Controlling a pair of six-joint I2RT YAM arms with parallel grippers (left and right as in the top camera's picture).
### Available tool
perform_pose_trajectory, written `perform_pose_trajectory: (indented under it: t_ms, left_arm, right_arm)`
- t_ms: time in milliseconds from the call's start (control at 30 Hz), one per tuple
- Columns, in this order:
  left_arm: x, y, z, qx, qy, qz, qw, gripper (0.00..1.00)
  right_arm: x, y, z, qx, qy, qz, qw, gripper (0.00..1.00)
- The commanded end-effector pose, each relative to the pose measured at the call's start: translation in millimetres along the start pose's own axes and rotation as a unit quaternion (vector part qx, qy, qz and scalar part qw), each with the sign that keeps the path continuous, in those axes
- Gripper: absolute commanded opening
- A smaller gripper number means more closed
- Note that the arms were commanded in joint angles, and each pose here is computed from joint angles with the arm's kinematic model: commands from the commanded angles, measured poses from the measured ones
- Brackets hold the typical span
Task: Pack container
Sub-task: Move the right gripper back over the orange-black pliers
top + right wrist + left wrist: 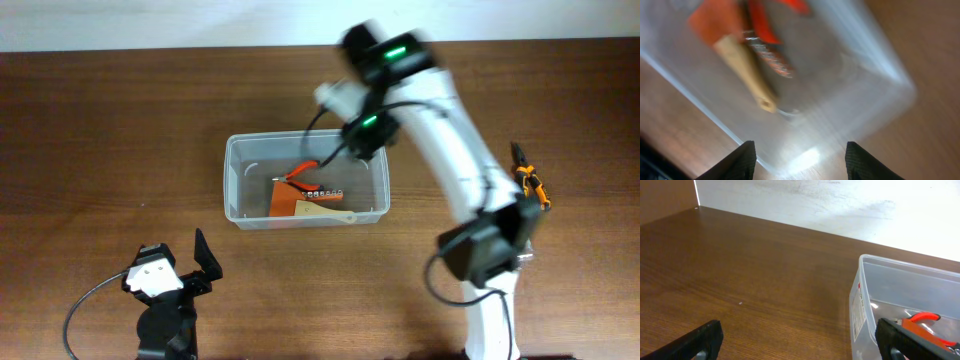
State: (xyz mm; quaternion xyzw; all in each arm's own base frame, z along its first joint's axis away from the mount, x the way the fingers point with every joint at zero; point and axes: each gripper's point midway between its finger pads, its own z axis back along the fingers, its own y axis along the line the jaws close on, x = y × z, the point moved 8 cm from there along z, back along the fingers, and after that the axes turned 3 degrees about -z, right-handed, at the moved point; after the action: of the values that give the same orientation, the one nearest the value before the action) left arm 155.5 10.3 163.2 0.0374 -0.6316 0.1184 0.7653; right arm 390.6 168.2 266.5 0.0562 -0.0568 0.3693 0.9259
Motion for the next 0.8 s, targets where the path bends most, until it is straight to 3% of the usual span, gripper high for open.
perform_pose_trajectory:
  t_ms: [0,300,767]
  left_arm:
    - [-0.6,0.0,0.2,0.0,-0.001,-0.004,1.0,0.99]
    - [-0.6,0.0,0.2,0.0,-0.001,-0.004,1.0,0.99]
    - [-0.6,0.0,0.2,0.0,-0.001,-0.004,1.0,0.99]
  right_arm:
    - [-39.1,-51.9,62.6,-0.055,-0.06,-0.124,0.989,0.58]
    - [-124.3,-147.3,66.6,-0.065,-0.031,-0.283,0.956,0.61]
    - [-203.2,-207.0,-5.6,-0.035,0.029,-0.359,0.932,0.64]
